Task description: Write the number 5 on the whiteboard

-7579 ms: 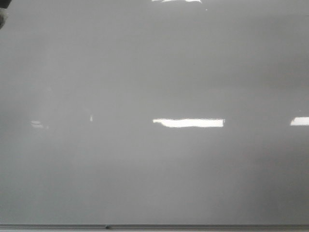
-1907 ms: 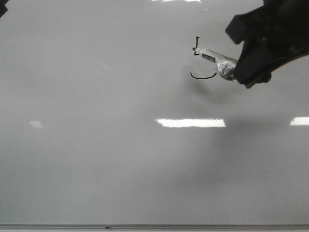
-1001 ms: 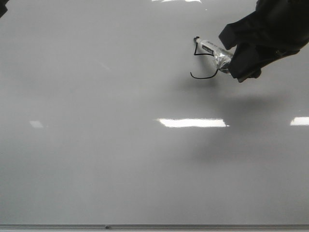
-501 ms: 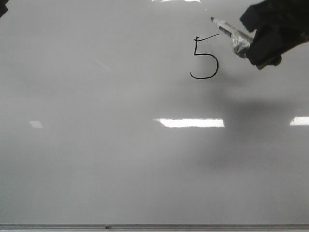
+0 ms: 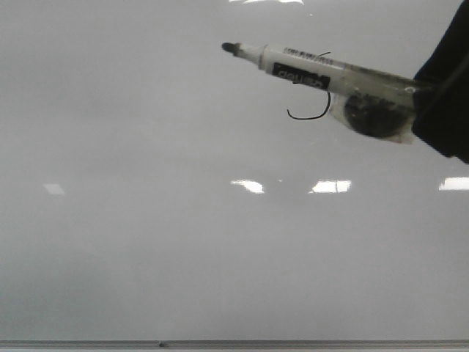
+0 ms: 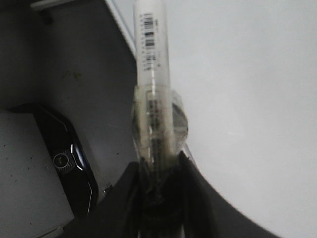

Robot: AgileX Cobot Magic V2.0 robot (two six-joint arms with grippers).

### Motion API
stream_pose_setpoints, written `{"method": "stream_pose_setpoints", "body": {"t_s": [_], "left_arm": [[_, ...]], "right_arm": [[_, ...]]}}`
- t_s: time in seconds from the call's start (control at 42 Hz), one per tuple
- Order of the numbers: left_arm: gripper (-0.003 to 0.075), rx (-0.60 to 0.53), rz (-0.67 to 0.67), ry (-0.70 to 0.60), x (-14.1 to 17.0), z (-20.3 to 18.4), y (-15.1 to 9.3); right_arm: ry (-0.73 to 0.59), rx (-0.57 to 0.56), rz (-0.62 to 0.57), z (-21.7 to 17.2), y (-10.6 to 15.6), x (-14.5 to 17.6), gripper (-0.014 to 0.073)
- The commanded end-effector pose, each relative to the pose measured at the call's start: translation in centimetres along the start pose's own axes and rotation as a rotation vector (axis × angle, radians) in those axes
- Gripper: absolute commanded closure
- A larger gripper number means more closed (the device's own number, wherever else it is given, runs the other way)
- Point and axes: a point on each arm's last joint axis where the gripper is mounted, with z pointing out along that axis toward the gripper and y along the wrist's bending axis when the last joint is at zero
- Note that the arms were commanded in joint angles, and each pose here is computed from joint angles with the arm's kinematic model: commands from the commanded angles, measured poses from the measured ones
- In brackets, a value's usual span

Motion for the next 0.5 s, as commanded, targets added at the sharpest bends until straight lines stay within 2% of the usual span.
{"method": "stream_pose_setpoints", "body": {"t_s": [0.0,0.31,0.477], "left_arm": [[0.0111,0.034,0.069,-0.074,-2.0,-0.1,-0.8],[0.0111,0.202,0.189,0.038,-3.9,6.2,-2.6],[0.0143,0.225,0.189,0.071,-4.2,8.4,-2.7]], "right_arm": [[-0.060,-0.007,-0.074,-1.0,0.7,-0.9,0.0664],[-0.062,-0.070,-0.125,-1.0,2.1,-1.2,0.0664],[-0.062,-0.070,-0.125,-1.0,2.1,-1.2,0.0664]]}}
